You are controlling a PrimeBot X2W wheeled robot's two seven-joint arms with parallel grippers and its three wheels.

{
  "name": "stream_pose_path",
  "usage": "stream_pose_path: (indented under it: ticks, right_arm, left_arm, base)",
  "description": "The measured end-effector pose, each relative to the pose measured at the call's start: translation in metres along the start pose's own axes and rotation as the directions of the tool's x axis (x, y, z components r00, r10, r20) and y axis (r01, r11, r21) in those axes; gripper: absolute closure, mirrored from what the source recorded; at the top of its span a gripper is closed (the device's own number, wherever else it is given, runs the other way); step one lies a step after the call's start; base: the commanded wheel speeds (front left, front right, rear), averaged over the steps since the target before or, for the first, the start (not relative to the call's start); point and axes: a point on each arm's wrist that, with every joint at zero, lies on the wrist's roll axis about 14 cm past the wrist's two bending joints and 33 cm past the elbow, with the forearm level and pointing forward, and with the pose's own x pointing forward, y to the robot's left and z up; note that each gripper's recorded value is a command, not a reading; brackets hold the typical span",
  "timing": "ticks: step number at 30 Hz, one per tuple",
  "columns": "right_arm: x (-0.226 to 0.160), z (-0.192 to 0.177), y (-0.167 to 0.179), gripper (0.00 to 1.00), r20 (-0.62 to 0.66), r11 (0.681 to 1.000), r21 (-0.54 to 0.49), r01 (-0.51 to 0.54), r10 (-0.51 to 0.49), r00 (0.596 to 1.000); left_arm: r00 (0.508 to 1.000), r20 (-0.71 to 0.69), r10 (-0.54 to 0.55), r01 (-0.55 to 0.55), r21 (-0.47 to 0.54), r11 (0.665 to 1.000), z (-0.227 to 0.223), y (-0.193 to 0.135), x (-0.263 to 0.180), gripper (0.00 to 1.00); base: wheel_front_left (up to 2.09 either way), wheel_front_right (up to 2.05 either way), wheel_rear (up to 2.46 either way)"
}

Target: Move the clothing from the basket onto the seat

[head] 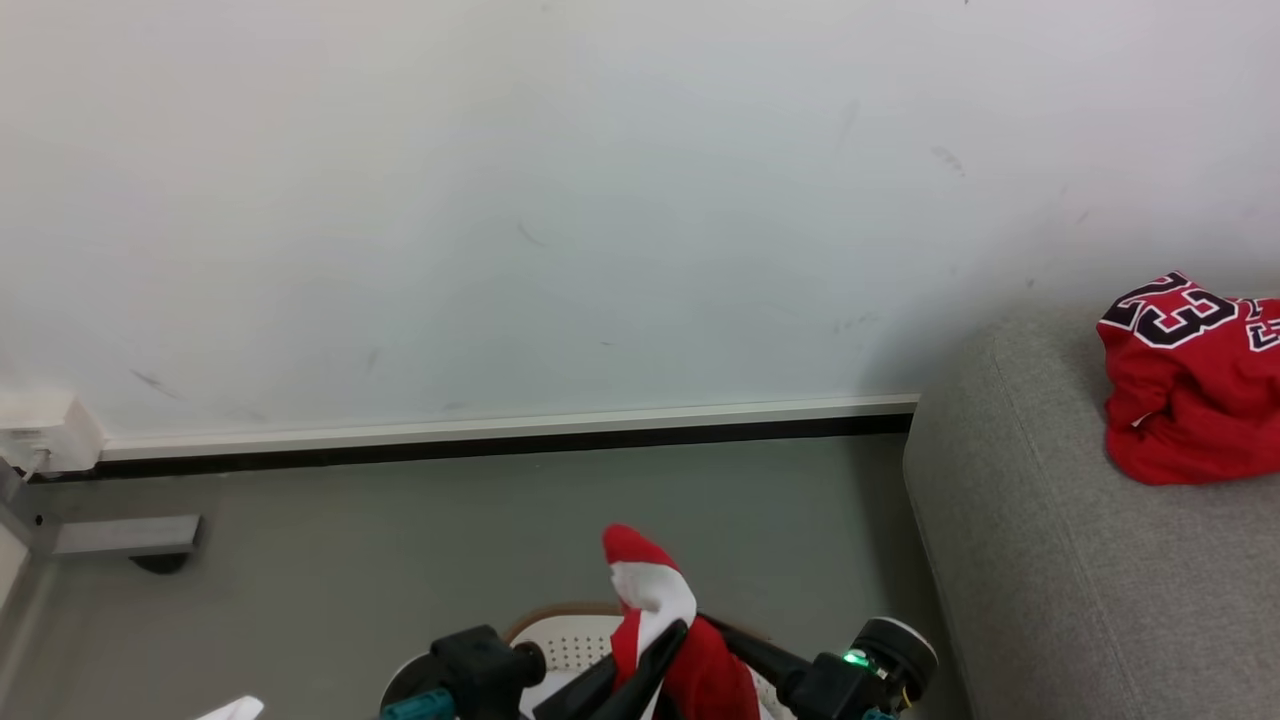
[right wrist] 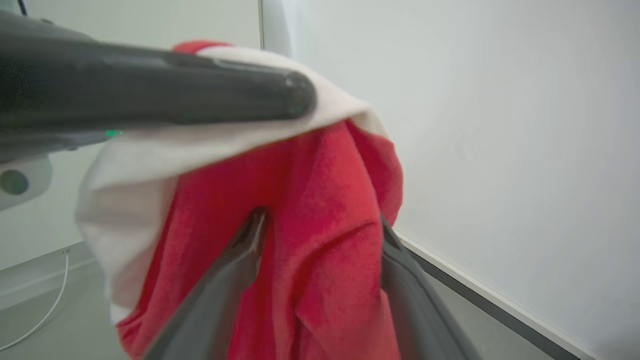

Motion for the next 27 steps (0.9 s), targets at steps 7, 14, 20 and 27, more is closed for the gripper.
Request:
stream_pose_path:
  ticks: [7,14,20,27]
  right_arm:
    - [-0.001,-0.012,-0.001,1.0,-0.038,0.999,0.042,0.002,0.0,0.999]
    - [-0.005,-0.007,-0.02,1.0,-0.027,0.997,0.058,0.058,-0.057,0.998]
    - [-0.015,0.002,-0.045,1.0,0.002,0.989,0.05,0.136,-0.136,0.991]
    - [-0.04,0.02,-0.085,1.0,0.054,0.963,0.016,0.27,-0.271,0.961]
  left_arm:
    - [1.0,-0.007,-0.019,0.019,-0.004,1.0,-0.002,-0.004,0.0,1.0]
    - [1.0,-0.007,-0.007,0.007,-0.001,1.0,-0.007,0.001,0.002,0.5]
    - [1.0,-0.017,0.008,-0.008,0.008,1.0,-0.017,0.008,0.008,0.0]
    - [0.999,-0.041,-0.025,0.026,0.011,1.0,-0.032,0.004,0.023,0.0]
  base:
    - [0.0,0.0,0.0]
    - [0.0,0.0,0.0]
    - [0.0,0.0,0.0]
    - [0.0,0.0,0.0]
